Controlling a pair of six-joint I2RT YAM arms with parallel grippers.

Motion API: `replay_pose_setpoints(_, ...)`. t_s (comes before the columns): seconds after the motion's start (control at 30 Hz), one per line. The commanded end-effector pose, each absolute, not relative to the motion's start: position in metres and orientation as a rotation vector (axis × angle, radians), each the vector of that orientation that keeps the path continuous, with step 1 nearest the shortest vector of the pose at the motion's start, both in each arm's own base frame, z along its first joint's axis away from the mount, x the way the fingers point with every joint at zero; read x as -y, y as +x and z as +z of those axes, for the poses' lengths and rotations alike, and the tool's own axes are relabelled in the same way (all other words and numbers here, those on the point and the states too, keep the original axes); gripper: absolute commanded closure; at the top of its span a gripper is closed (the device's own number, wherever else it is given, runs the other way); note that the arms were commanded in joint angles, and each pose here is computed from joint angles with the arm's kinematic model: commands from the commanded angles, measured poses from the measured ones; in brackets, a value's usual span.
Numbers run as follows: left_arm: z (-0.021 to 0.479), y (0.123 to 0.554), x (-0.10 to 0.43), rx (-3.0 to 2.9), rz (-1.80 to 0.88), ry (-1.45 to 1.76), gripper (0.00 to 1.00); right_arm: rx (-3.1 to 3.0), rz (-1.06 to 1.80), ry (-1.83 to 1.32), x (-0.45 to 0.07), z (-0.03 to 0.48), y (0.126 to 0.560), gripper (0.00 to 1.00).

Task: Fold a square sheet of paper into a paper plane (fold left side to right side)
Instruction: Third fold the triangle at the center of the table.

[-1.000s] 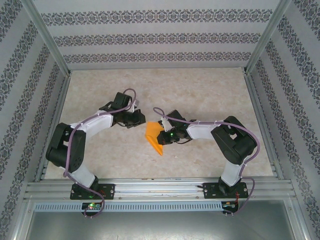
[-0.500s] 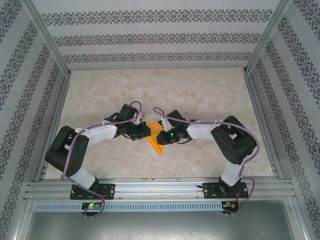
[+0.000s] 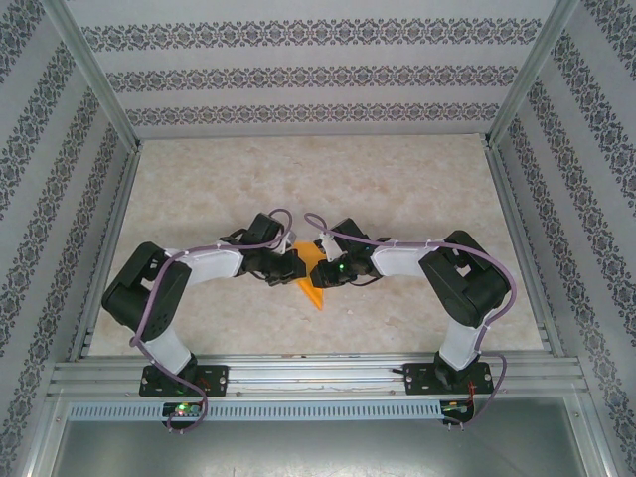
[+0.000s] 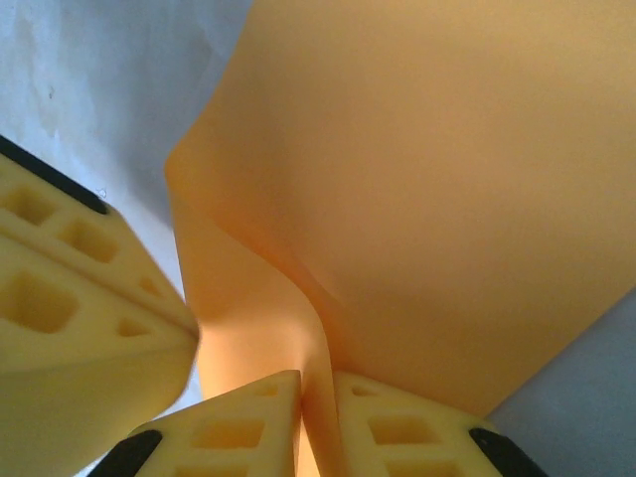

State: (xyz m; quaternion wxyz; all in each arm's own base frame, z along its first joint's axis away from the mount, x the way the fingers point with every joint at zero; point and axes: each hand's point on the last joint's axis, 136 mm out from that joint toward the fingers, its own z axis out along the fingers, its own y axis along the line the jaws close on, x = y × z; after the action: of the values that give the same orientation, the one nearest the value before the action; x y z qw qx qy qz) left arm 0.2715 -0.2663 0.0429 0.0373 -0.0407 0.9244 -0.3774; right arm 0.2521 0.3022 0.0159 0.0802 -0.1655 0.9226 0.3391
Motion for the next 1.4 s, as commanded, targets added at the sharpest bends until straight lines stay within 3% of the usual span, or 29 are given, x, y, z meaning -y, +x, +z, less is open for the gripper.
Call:
replay_pose_setpoints(0.0, 0.044, 0.276, 0.276, -2.821, -1.176, -0.103, 0.90, -2.861, 0.924, -0.473, -0.284, -0.008, 0.243, 0.81)
replay_pose_setpoints(1.1, 0.005, 0.275, 0.264, -2.897, -1.033, -0.123, 0.90, -2.863, 0.921, -0.467, -0.284, -0.006, 0.244, 0.79)
replay_pose_setpoints(1.37, -0.005, 0.271, 0.260, -2.938, -0.999, -0.135, 0.92, -2.776, 1.017, -0.423, -0.293, 0.029, 0.263, 0.72)
